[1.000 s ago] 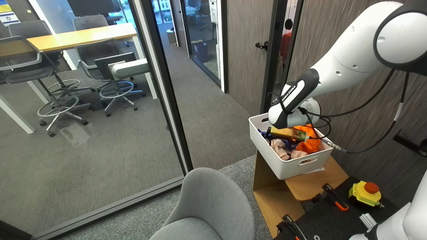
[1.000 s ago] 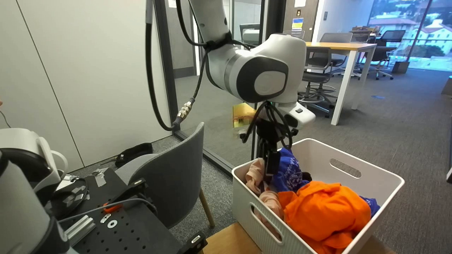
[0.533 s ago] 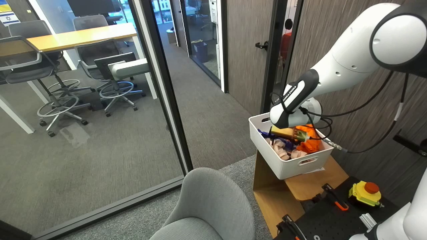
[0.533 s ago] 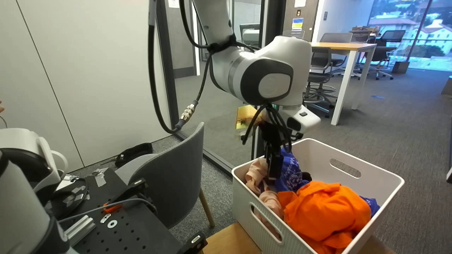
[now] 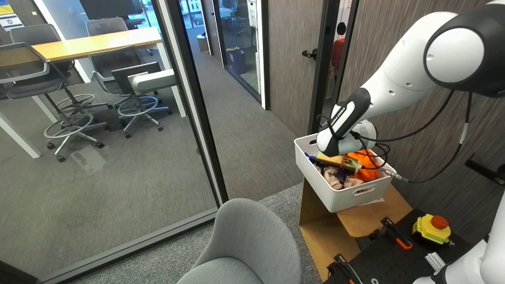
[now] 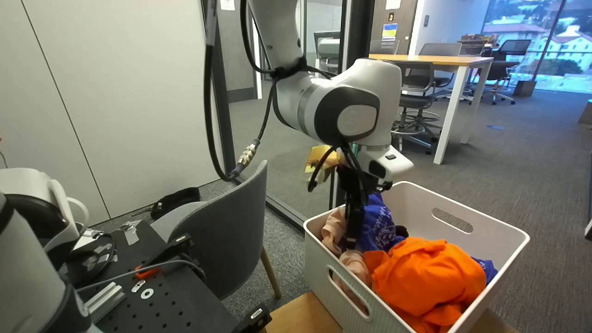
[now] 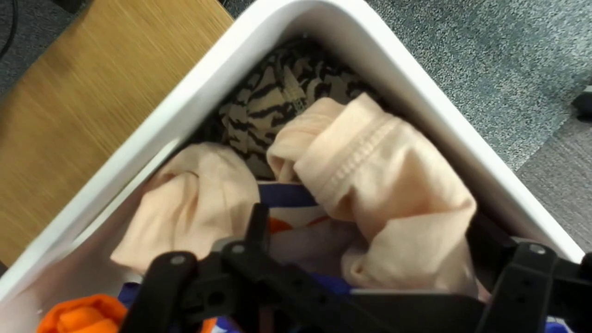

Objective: Pick up the peach shirt and blue bandana from the bin and put them on the back of the chair

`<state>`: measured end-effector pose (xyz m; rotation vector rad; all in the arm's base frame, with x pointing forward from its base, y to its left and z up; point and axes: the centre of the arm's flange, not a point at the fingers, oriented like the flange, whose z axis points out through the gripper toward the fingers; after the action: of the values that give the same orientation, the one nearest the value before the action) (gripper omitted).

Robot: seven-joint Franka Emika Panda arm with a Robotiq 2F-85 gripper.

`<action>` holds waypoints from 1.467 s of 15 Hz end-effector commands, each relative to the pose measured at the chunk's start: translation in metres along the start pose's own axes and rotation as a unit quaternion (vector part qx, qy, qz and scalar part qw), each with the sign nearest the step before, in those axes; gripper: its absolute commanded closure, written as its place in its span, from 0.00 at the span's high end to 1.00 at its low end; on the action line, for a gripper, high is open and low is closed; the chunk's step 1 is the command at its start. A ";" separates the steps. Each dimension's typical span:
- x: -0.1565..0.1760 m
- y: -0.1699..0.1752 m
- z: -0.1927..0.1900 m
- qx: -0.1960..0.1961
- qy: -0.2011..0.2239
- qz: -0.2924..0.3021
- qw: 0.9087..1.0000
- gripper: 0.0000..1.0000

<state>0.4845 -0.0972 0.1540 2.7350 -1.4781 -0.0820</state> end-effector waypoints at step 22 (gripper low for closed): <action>0.002 -0.010 -0.003 -0.010 0.018 0.011 1.000 0.34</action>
<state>0.4865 -0.0947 0.1552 2.6996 -1.5000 -0.0691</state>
